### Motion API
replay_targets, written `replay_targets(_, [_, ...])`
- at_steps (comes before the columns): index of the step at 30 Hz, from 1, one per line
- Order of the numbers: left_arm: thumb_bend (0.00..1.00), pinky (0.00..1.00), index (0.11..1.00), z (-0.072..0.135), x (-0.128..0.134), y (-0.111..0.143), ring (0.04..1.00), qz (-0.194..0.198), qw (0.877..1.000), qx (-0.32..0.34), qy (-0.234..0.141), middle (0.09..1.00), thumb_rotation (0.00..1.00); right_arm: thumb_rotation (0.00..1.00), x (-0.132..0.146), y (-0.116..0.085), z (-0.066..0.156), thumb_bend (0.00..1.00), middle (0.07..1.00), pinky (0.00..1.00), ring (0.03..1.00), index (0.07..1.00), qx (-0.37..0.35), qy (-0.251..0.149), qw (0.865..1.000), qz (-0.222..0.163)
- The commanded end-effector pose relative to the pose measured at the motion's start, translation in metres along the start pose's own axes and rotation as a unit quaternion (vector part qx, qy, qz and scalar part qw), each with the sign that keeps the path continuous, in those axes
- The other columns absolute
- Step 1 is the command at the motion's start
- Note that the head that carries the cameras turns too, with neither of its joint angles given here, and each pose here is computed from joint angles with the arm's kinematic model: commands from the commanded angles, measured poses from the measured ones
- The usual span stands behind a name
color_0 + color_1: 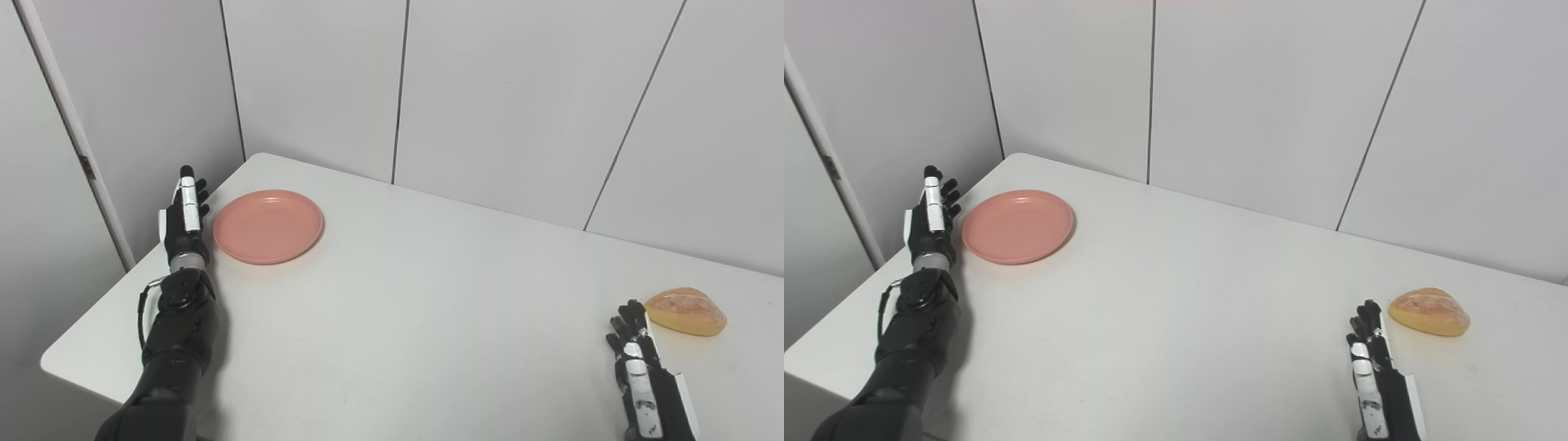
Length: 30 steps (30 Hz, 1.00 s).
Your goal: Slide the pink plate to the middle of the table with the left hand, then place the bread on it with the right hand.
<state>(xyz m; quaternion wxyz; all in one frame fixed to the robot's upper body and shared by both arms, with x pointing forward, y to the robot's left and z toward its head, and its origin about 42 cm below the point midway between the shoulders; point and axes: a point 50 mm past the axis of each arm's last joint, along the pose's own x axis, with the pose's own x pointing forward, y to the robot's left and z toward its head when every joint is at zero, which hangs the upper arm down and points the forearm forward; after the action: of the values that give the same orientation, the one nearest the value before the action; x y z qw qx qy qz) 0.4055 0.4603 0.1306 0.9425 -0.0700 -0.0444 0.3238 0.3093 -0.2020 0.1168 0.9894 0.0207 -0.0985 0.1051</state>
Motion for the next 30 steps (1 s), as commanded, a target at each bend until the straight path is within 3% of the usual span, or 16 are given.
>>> replay_targets(1, [0.82, 0.92, 0.885, 0.025, 0.017, -0.018, 0.912, -0.026, 0.999, -0.011, -0.037, 0.9, 1.0, 0.88, -0.013, -0.001, -0.012, 0.59, 1.0, 1.0, 1.0, 1.0, 0.007, 0.019, 1.0, -0.007])
replay_targets(9, [0.8, 0.9, 0.86, 0.016, 0.016, -0.02, 0.897, -0.034, 0.999, -0.004, -0.022, 0.889, 1.0, 0.87, -0.014, -0.001, -0.009, 0.58, 0.998, 1.0, 1.0, 1.0, 0.008, 0.022, 1.0, -0.009])
replay_targets(21, [0.83, 0.93, 0.916, 0.004, 0.016, -0.024, 0.904, -0.046, 0.999, -0.007, -0.01, 0.896, 1.0, 0.88, -0.014, -0.001, -0.008, 0.59, 1.0, 1.0, 1.0, 1.0, 0.01, 0.021, 1.0, -0.008])
replay_targets(30, [0.78, 0.95, 0.947, 0.0, 0.012, -0.034, 0.905, -0.065, 0.997, -0.03, -0.008, 0.904, 1.0, 0.88, -0.014, -0.001, -0.008, 0.6, 1.0, 1.0, 1.0, 1.0, 0.011, 0.022, 1.0, -0.007])
